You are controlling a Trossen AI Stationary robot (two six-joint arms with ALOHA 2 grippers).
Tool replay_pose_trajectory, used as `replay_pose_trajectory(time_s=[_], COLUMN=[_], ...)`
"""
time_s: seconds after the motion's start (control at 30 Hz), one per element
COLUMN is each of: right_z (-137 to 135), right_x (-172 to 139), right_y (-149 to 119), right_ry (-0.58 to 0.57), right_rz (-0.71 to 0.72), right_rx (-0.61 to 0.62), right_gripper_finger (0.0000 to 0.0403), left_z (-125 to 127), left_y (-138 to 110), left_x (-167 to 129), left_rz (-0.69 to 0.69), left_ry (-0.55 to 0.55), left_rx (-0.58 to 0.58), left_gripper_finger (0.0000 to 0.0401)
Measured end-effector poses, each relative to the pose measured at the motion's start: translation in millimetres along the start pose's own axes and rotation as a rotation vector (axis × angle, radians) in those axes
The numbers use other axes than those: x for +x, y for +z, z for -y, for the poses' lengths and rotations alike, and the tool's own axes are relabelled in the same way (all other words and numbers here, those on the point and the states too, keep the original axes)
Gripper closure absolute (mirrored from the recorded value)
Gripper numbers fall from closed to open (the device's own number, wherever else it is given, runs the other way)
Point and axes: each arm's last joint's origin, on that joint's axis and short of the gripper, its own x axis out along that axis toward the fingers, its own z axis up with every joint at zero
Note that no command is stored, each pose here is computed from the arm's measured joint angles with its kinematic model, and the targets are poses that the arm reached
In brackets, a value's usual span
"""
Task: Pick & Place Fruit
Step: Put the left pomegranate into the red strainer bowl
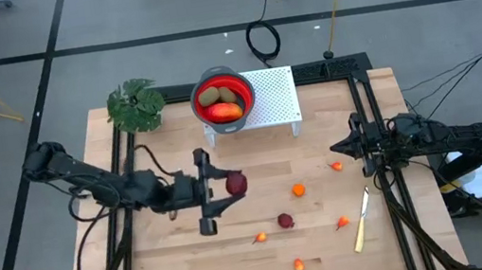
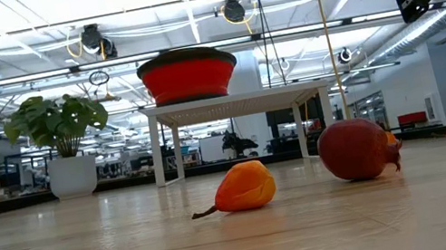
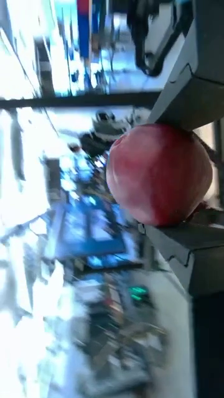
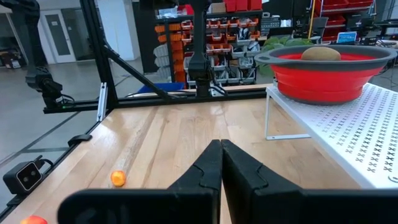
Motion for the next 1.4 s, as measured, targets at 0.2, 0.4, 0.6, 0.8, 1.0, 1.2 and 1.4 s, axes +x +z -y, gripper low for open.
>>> replay_pose_trajectory(time_s=[0.2, 0.4, 0.6, 0.8, 1.0, 1.2, 1.4], right_z=[0, 0, 0, 0, 0, 0, 0], right_x=[0, 0, 0, 0, 0, 0, 0], right_y=[0, 0, 0, 0, 0, 0, 0], right_ry=[0.0, 0.0, 0.0, 0.0, 0.0, -0.003, -0.003], right_rz=[0.0, 0.0, 0.0, 0.0, 0.0, 0.0, 0.0], right_rx=[0.0, 0.0, 0.0, 0.0, 0.0, 0.0, 0.0], right_gripper_finger=[0.0403, 0.0403, 0.0403, 0.0403, 0.0403, 0.0403, 0.0403], left_z=[2, 5, 6, 3, -10, -30, -55], left_y=[8, 14, 15, 14, 11, 2, -9], left_x=[0, -2, -2, -1, 3, 8, 11], left_rz=[0.133, 0.244, 0.275, 0.239, 0.151, 0.085, 0.069], left_ry=[-0.174, -0.275, -0.317, -0.294, -0.141, 0.104, 0.326], left_rx=[0.129, 0.286, 0.304, 0.173, -0.149, -0.45, -0.591], left_gripper_finger=[0.0192, 0.0192, 0.0192, 0.0192, 0.0192, 0.0192, 0.0192])
